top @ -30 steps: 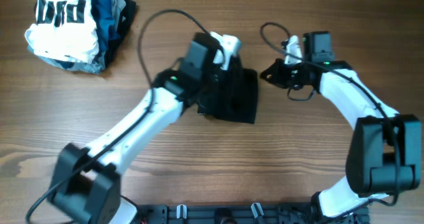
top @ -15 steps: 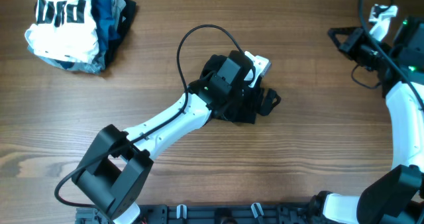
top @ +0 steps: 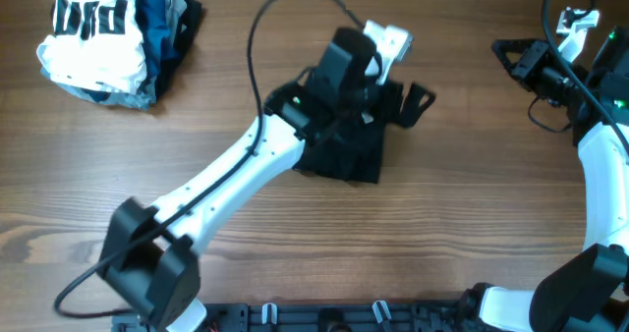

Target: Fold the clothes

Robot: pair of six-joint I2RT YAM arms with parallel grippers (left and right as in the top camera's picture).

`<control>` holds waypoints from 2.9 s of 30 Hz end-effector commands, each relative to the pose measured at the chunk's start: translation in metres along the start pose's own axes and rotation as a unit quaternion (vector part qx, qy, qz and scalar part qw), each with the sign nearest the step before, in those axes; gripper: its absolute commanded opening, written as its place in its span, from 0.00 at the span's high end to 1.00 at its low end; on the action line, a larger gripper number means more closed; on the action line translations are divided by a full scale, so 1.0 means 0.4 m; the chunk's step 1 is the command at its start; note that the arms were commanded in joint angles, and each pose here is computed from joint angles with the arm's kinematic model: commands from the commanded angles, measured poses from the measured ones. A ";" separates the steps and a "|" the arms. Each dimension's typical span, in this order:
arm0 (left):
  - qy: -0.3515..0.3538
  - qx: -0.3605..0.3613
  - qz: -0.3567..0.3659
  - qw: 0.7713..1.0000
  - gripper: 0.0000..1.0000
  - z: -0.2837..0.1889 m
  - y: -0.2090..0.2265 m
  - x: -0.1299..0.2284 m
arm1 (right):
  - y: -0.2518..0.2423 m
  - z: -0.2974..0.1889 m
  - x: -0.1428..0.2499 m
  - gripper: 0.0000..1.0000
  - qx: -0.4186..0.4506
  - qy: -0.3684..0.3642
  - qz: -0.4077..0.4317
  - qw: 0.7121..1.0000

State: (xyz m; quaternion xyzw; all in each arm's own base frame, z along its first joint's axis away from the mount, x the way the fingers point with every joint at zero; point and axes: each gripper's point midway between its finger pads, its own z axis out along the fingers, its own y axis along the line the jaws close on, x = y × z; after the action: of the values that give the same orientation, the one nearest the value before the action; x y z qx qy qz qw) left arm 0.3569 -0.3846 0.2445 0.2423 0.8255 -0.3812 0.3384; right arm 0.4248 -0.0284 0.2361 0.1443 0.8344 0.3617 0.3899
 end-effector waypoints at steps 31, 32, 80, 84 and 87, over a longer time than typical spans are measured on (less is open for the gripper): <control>0.017 -0.287 -0.219 0.932 0.00 -0.369 0.523 -0.013 | 0.035 0.301 0.529 0.54 0.094 0.300 -0.234 0.920; 0.019 -0.288 -0.219 0.932 0.00 -0.367 0.525 -0.011 | 0.034 0.300 0.531 0.61 0.095 0.302 -0.233 0.919; 0.030 -0.374 -0.235 0.897 0.00 -0.418 0.665 0.036 | 0.096 0.171 0.562 0.23 0.001 0.382 -0.310 0.871; 0.030 -0.372 -0.243 0.895 0.00 -0.427 0.673 0.040 | 0.100 0.205 0.603 0.23 -0.014 0.378 -0.333 0.864; 0.031 -0.372 -0.243 0.895 0.00 -0.427 0.673 0.041 | 0.091 0.231 0.612 0.23 -0.017 0.366 -0.341 0.865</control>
State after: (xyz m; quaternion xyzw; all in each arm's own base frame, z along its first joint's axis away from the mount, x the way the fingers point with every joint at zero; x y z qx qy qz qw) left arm 0.4591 -0.0889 0.1922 -0.1027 0.9484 -0.1163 0.2766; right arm 0.3336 0.1707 0.1072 -0.2900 0.9070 0.2577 0.1636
